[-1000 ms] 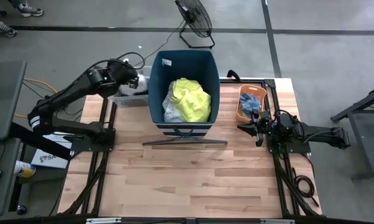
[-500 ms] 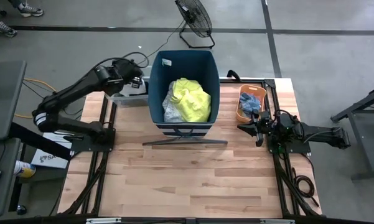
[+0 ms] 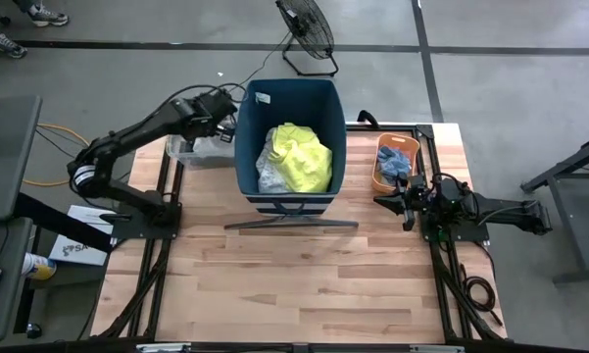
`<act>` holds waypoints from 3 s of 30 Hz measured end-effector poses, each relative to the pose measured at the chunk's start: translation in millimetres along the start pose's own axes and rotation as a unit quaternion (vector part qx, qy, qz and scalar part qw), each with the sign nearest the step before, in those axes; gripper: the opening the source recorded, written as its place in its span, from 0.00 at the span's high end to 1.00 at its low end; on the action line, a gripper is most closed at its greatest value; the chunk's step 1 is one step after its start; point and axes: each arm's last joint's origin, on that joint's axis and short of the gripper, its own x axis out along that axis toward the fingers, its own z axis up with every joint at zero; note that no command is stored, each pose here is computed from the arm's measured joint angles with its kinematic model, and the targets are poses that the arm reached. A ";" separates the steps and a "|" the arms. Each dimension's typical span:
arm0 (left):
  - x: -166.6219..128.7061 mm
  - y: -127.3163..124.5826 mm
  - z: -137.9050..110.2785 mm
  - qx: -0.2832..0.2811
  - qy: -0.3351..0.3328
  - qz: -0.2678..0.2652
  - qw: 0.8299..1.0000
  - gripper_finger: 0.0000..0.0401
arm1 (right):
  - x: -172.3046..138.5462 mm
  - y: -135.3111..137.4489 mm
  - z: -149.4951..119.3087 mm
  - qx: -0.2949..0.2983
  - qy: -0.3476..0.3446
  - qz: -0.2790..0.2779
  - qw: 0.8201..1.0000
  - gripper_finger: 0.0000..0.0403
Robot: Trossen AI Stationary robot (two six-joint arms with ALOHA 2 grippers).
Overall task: Pick & Place Cloths
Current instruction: Put the white boxer into the transparent container, then return to Home Position
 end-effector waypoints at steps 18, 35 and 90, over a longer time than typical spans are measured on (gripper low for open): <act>59.4 36.3 11.1 -0.090 0.180 -0.077 0.977 0.96 | 0.0 0.0 0.0 0.000 0.000 0.001 1.000 0.99; 127.6 0.8 9.1 -0.071 0.260 -0.073 0.960 0.95 | 0.0 0.1 0.0 0.000 0.000 0.001 1.000 0.99; -113.8 47.4 -34.3 0.194 -0.264 -0.433 0.840 0.55 | 0.0 0.1 0.0 0.000 0.000 0.001 1.000 0.99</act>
